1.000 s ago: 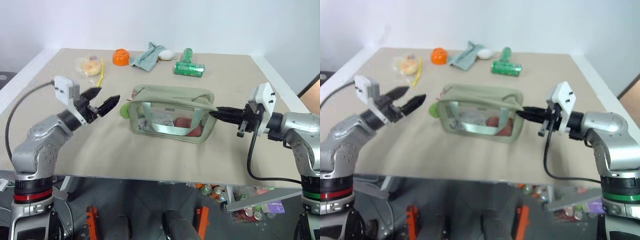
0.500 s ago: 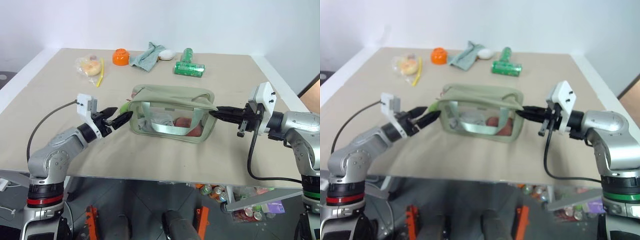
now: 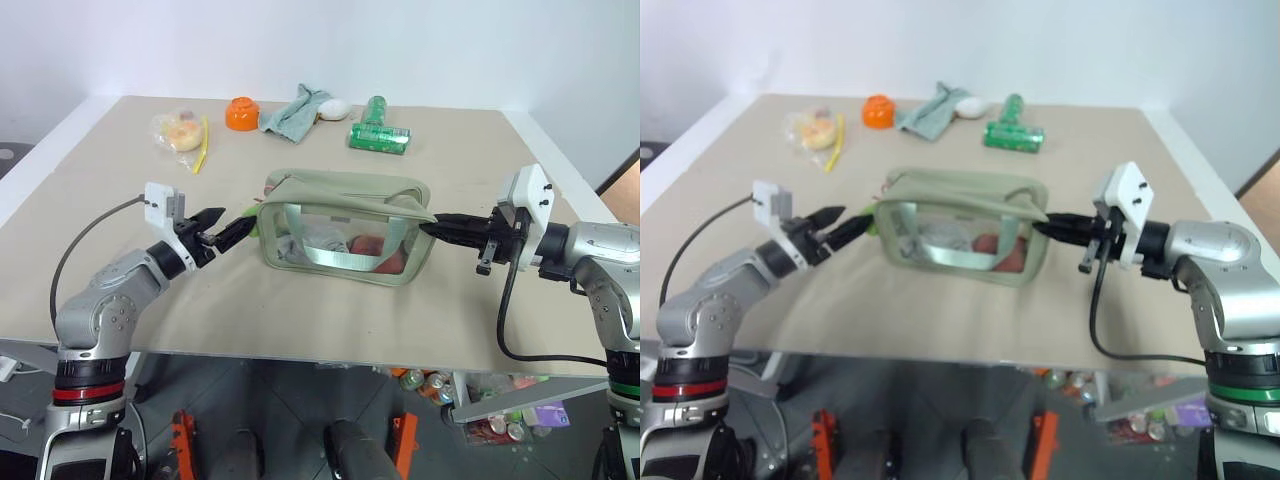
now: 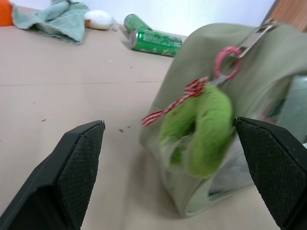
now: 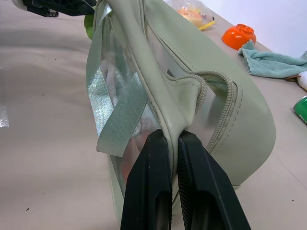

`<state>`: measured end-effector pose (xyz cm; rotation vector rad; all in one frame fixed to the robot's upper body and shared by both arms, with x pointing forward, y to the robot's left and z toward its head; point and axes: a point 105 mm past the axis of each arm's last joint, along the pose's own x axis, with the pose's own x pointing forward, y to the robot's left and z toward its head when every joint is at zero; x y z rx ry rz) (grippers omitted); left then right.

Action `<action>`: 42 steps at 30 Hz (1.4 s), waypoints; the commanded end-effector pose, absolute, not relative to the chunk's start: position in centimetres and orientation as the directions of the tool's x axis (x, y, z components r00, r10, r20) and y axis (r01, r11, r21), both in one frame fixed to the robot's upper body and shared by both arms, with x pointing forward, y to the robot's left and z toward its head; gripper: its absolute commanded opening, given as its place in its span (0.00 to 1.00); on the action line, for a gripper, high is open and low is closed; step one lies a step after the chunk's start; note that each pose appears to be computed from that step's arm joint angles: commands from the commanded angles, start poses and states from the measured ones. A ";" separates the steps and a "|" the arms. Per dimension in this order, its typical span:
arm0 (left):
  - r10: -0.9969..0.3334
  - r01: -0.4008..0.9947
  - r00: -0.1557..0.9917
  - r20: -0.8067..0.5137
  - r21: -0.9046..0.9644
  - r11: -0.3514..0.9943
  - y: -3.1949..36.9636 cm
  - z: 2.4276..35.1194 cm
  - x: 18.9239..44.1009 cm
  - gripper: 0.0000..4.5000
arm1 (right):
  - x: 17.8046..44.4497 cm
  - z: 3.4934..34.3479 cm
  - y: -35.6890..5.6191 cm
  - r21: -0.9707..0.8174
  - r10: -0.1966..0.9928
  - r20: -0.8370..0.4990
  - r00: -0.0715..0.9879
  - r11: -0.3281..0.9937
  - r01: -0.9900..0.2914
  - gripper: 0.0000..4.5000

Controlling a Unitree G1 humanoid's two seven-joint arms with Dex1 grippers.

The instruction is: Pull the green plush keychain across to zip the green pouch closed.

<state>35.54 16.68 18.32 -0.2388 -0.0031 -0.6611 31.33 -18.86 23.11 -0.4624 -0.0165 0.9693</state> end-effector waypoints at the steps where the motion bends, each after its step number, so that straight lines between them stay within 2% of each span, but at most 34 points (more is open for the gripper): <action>1: -0.611 0.623 0.782 0.120 -0.159 0.766 16.8 19.7 35.6 1.00 | 30.9 24.2 -18.9 -0.422 0.799 -0.173 0.576 0.468 -0.776 0.03; 2: -0.611 0.623 0.782 0.121 -0.157 0.766 16.8 19.7 35.7 0.88 | 31.0 24.2 -18.9 -0.422 0.798 -0.173 0.577 0.469 -0.776 0.02; 4: -0.613 0.625 0.781 0.122 -0.152 0.766 16.8 19.7 35.8 0.75 | 31.0 24.1 -19.0 -0.422 0.796 -0.178 0.579 0.470 -0.775 0.02; 11: -0.647 0.657 0.754 0.112 -0.117 0.745 16.0 19.5 36.3 0.20 | 31.0 24.1 -19.0 -0.420 0.794 -0.179 0.580 0.472 -0.776 0.02; 14: -0.676 0.684 0.729 0.108 -0.073 0.726 15.3 19.5 36.3 0.01 | 31.1 24.0 -19.0 -0.423 0.792 -0.184 0.582 0.470 -0.774 0.02; 20: -0.673 0.684 0.725 0.145 -0.034 0.729 15.5 20.3 36.3 0.01 | 31.1 24.1 -19.0 -0.423 0.792 -0.184 0.582 0.471 -0.774 0.02; 24: -0.618 0.643 0.739 0.268 -0.005 0.766 16.6 23.6 36.5 0.01 | 31.2 24.2 -19.0 -0.424 0.793 -0.182 0.582 0.470 -0.774 0.02; 30: -0.677 0.702 0.636 0.370 0.085 0.707 13.8 28.3 36.0 0.01 | 31.3 24.2 -19.2 -0.426 0.790 -0.183 0.585 0.473 -0.771 0.02; 32: -0.763 0.767 0.545 0.347 0.159 0.621 11.1 28.9 35.1 0.01 | 31.3 24.2 -19.3 -0.427 0.787 -0.183 0.590 0.477 -0.768 0.02; 35: -0.856 0.822 0.448 0.259 0.257 0.508 8.4 28.1 34.2 0.01 | 31.3 24.1 -19.3 -0.427 0.784 -0.182 0.593 0.480 -0.766 0.02; 42: -0.896 0.828 0.426 0.128 0.345 0.443 7.1 26.2 34.9 0.01 | 31.2 24.1 -19.4 -0.430 0.778 -0.176 0.603 0.490 -0.758 0.02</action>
